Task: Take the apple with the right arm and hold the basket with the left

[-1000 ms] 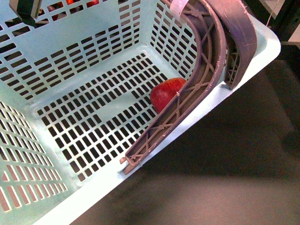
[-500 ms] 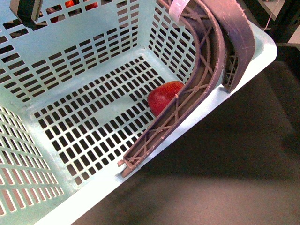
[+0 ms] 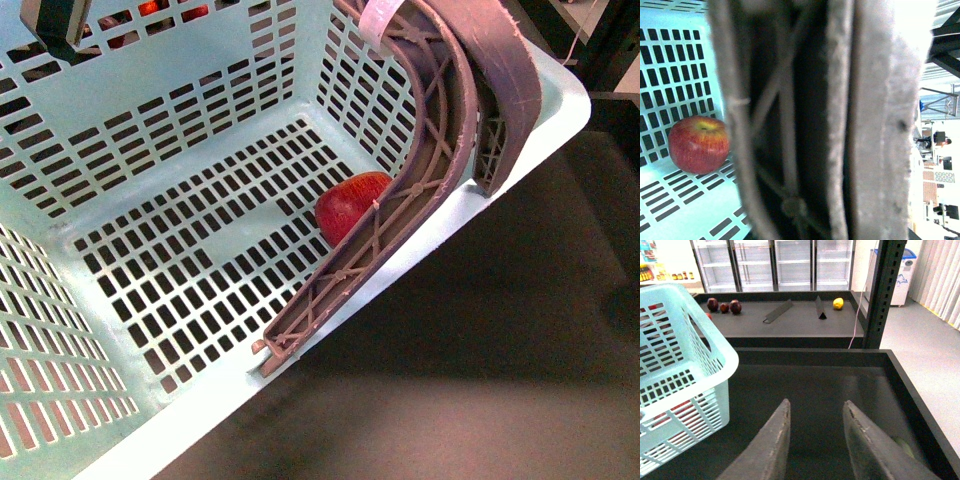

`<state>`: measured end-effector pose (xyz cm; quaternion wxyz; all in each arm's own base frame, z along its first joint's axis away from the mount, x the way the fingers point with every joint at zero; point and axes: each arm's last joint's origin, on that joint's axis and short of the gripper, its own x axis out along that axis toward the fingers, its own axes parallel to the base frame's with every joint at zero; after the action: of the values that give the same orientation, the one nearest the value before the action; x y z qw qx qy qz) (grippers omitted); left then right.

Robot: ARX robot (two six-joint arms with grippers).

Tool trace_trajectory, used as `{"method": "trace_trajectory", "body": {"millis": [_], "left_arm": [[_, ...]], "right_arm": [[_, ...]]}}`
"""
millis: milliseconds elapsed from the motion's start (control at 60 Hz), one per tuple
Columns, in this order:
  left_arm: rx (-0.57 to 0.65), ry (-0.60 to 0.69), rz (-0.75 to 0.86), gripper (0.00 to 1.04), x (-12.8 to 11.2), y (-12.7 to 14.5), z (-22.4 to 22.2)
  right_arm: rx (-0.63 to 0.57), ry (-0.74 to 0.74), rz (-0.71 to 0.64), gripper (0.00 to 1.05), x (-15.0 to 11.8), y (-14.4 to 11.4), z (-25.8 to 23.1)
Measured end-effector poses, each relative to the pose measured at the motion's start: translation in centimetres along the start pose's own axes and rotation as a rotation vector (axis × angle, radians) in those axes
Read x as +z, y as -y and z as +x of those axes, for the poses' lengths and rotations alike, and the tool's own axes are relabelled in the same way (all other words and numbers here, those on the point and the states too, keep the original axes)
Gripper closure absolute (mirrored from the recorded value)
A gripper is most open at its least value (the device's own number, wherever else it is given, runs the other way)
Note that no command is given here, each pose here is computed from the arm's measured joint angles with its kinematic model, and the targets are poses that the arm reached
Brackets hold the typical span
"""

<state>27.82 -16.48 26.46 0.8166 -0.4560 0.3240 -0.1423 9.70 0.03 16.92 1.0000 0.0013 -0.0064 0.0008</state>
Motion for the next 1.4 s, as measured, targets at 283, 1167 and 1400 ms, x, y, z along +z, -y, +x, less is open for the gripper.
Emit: {"method": "trace_trajectory", "body": {"millis": [283, 1167, 1400], "left_arm": [[0.000, -0.001, 0.000, 0.90, 0.0, 0.0, 0.0], [0.214, 0.371, -0.278, 0.90, 6.0, -4.1, 0.5], [0.286, 0.476, -0.433, 0.90, 11.3, -10.3, 1.4]], "right_arm": [[0.000, 0.000, 0.000, 0.21, 0.0, 0.0, 0.0], [0.000, 0.000, 0.000, 0.09, 0.0, 0.0, 0.0], [0.000, 0.001, 0.000, 0.09, 0.0, 0.0, 0.0]]}}
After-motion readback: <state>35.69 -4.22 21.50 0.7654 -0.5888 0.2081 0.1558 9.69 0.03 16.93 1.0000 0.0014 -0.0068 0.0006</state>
